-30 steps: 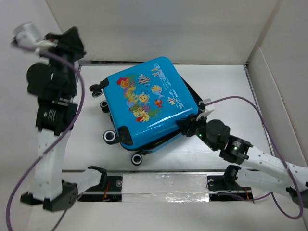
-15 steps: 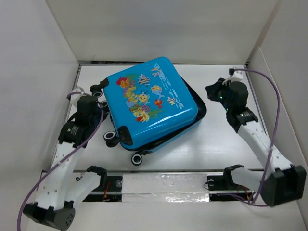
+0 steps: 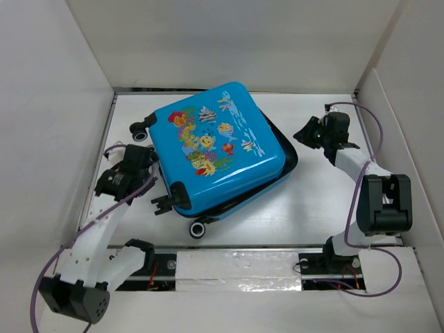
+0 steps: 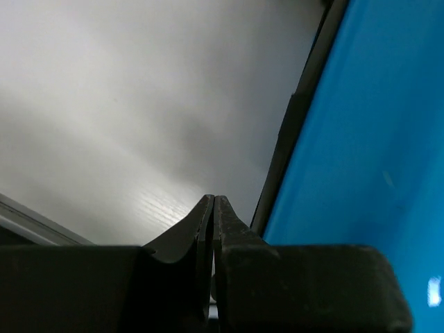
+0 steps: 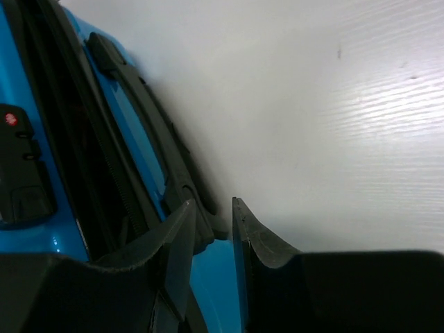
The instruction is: Pack the luggage
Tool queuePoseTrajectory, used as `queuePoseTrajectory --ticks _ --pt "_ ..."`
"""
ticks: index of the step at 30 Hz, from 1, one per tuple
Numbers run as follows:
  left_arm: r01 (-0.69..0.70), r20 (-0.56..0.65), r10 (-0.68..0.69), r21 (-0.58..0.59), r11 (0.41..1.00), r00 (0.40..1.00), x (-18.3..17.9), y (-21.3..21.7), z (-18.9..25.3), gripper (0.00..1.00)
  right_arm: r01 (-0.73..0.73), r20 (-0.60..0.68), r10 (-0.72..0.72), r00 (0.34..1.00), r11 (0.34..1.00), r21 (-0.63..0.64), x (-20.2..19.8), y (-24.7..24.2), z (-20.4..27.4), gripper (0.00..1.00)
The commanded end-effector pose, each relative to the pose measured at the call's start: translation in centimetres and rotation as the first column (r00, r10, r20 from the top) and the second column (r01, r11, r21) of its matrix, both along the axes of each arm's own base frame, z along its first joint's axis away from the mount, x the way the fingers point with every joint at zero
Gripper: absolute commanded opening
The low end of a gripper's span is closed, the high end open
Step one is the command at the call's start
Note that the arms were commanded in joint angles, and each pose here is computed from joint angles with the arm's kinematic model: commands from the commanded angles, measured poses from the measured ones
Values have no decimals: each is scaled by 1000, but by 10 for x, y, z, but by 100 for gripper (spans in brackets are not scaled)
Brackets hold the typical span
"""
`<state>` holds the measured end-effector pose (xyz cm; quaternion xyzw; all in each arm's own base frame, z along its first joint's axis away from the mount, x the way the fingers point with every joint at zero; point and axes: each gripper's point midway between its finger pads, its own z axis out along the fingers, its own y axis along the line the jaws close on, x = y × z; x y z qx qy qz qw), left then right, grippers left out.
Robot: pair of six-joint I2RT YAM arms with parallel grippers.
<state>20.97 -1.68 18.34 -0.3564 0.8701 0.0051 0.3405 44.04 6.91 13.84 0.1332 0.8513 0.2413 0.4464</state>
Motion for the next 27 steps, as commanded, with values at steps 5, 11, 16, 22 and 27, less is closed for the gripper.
queuePoseTrajectory --ticks 5,11,16,22,27 --pt "150 113 -132 -168 974 985 48 -49 -9 3 -160 88 154 984 985 64 -1 47 13 35" --pt "234 131 -211 -195 953 969 109 -84 -13 0 -240 120 230 966 967 80 -31 87 14 35" --pt "321 231 -272 -212 923 934 168 -120 20 0 -311 142 300 943 948 61 -65 116 16 34" --pt "392 383 -290 -220 893 877 238 -151 60 2 -448 146 438 887 893 49 -147 176 0 32" --pt "429 471 -309 -172 887 826 269 -160 87 5 -512 185 494 849 857 62 -206 213 11 32"
